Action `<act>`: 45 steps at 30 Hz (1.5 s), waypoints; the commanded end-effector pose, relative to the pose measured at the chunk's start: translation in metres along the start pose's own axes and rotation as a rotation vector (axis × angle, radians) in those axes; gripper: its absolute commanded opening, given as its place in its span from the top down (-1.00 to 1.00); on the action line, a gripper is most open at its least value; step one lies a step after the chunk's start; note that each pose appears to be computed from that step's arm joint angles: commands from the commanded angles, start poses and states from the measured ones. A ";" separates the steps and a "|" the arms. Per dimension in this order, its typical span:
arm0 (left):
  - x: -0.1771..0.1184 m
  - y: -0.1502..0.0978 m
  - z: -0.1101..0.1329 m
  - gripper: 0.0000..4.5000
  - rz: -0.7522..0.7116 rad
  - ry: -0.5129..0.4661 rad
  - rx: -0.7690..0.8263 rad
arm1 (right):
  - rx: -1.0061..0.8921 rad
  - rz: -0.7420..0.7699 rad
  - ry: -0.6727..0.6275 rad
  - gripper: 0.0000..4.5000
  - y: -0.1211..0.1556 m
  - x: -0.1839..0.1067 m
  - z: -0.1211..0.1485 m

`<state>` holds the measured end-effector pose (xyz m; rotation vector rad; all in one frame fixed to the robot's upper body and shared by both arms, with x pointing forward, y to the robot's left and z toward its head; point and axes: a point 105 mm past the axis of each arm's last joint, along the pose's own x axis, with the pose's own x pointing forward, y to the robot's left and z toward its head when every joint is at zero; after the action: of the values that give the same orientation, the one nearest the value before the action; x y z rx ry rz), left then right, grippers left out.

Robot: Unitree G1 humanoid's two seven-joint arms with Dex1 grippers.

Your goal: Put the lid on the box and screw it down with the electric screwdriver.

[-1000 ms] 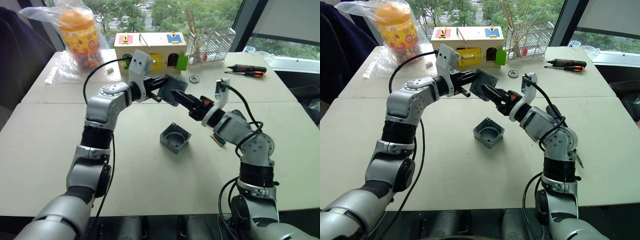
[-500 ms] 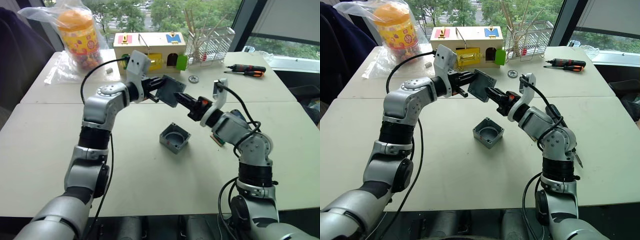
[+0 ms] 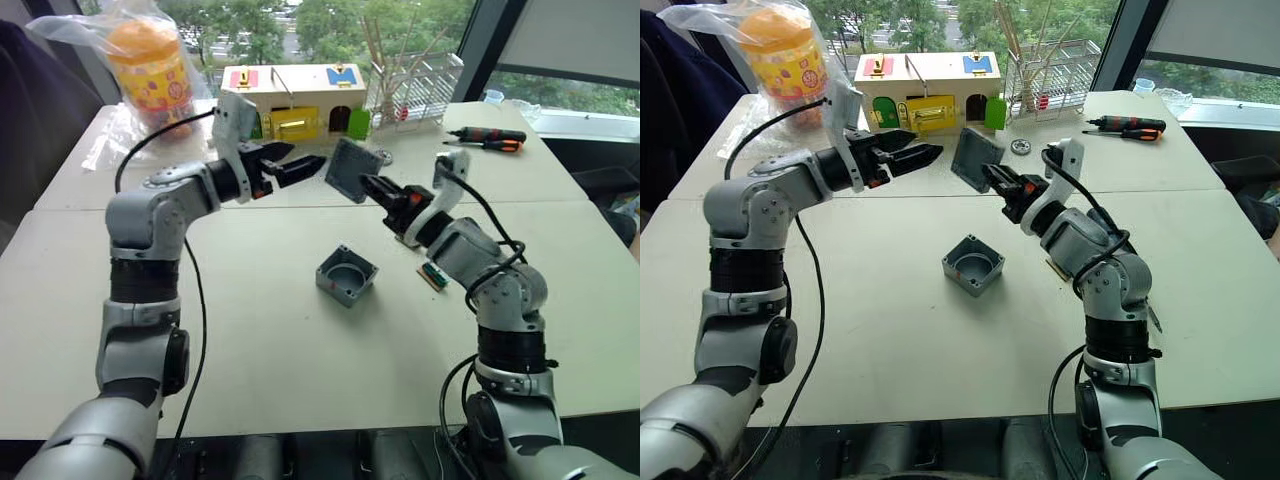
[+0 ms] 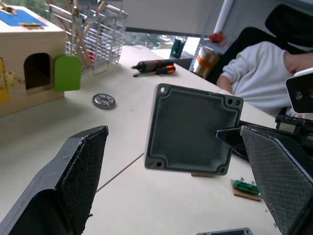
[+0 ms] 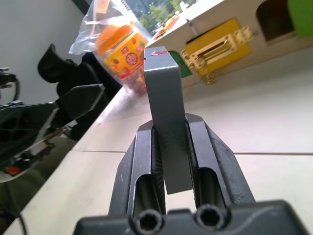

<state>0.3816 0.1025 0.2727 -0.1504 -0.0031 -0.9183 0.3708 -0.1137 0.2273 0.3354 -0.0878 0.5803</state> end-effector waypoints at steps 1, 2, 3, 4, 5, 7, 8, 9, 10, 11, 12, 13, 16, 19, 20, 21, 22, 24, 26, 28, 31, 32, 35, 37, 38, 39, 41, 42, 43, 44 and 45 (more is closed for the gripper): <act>-0.011 -0.002 0.016 -0.88 -0.006 -0.059 -0.018 | -0.327 0.056 -0.137 0.94 0.015 -0.014 0.041; -0.013 -0.001 0.016 -0.75 -0.005 -0.058 -0.026 | -0.441 0.077 -0.161 0.94 0.022 -0.019 0.047; -0.014 -0.002 0.015 -0.60 -0.010 -0.055 -0.036 | -0.554 0.100 -0.170 0.94 0.028 -0.024 0.049; -0.015 -0.002 0.014 -0.41 -0.007 -0.057 -0.040 | -0.707 0.130 -0.178 0.94 0.036 -0.030 0.049; -0.015 -0.001 0.013 -0.20 0.000 -0.061 -0.039 | -0.861 0.159 -0.190 0.94 0.044 -0.036 0.047; -0.015 0.002 0.011 0.25 0.033 -0.083 0.004 | -1.168 0.242 -0.174 0.94 0.054 -0.051 0.028; -0.015 0.003 0.011 0.47 0.047 -0.093 0.032 | -1.281 0.286 -0.156 0.94 0.055 -0.058 0.017; -0.015 0.005 0.008 0.69 0.065 -0.084 0.062 | -1.351 0.307 -0.142 0.94 0.053 -0.064 0.007; -0.014 0.005 0.005 0.69 0.074 -0.077 0.074 | -1.436 0.333 -0.120 0.94 0.050 -0.071 -0.006; -0.013 0.005 0.003 0.69 0.073 -0.070 0.076 | -1.497 0.354 -0.113 0.94 0.048 -0.076 -0.014; -0.011 0.001 -0.001 0.69 0.039 -0.062 0.062 | -1.581 0.378 -0.102 0.94 0.044 -0.082 -0.028; -0.010 -0.002 -0.003 0.69 0.012 -0.059 0.049 | -1.635 0.401 -0.100 0.94 0.043 -0.087 -0.037; -0.008 -0.015 -0.011 0.69 -0.096 -0.033 -0.010 | -1.698 0.440 -0.107 0.94 0.040 -0.096 -0.057; -0.007 -0.035 -0.026 0.69 -0.239 0.047 -0.003 | -1.732 0.438 -0.130 0.94 0.038 -0.094 -0.069; -0.006 -0.042 -0.034 0.69 -0.287 0.090 0.019 | -1.749 0.427 -0.127 0.94 0.035 -0.091 -0.072; -0.006 -0.047 -0.040 0.69 -0.323 0.122 0.038 | -1.767 0.420 -0.132 0.94 0.033 -0.089 -0.073; -0.006 -0.050 -0.045 0.69 -0.345 0.145 0.053 | -1.780 0.407 -0.140 0.94 0.032 -0.087 -0.073; -0.003 -0.051 -0.051 0.69 -0.374 0.173 0.076 | -1.813 0.394 -0.143 0.94 0.029 -0.082 -0.075; 0.000 -0.051 -0.055 0.69 -0.395 0.189 0.088 | -1.834 0.393 -0.139 0.94 0.026 -0.080 -0.078; 0.002 -0.052 -0.059 0.69 -0.417 0.209 0.104 | -1.842 0.387 -0.132 0.94 0.023 -0.079 -0.080; 0.007 -0.046 -0.072 0.69 -0.401 0.253 0.187 | -1.845 0.387 -0.132 0.94 0.022 -0.079 -0.085; 0.009 -0.044 -0.074 0.69 -0.395 0.257 0.201 | -1.846 0.388 -0.132 0.94 0.022 -0.079 -0.085; 0.013 -0.041 -0.075 0.69 -0.387 0.257 0.195 | -1.849 0.396 -0.124 0.94 0.022 -0.081 -0.090; 0.015 -0.041 -0.075 0.69 -0.393 0.255 0.194 | -1.853 0.407 -0.120 0.94 0.022 -0.081 -0.094; 0.017 -0.041 -0.076 0.69 -0.395 0.257 0.193 | -1.857 0.409 -0.123 0.94 0.023 -0.081 -0.094; 0.017 -0.042 -0.077 0.69 -0.399 0.259 0.195 | -1.860 0.409 -0.127 0.94 0.023 -0.080 -0.094; 0.018 -0.042 -0.079 0.69 -0.406 0.262 0.194 | -1.864 0.408 -0.127 0.94 0.023 -0.080 -0.095; 0.018 -0.043 -0.079 0.69 -0.410 0.262 0.193 | -1.864 0.408 -0.127 0.94 0.023 -0.080 -0.096; 0.018 -0.043 -0.079 0.69 -0.412 0.262 0.192 | -1.866 0.410 -0.125 0.94 0.022 -0.081 -0.096; 0.018 -0.043 -0.079 0.69 -0.413 0.263 0.192 | -1.866 0.411 -0.124 0.94 0.022 -0.081 -0.097; 0.018 -0.044 -0.080 0.69 -0.415 0.263 0.191 | -1.866 0.413 -0.123 0.94 0.022 -0.081 -0.098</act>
<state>0.3540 0.0546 0.1885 0.1269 0.1697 -1.3257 0.2920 -0.1102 0.1227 -1.5020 -0.7214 0.6649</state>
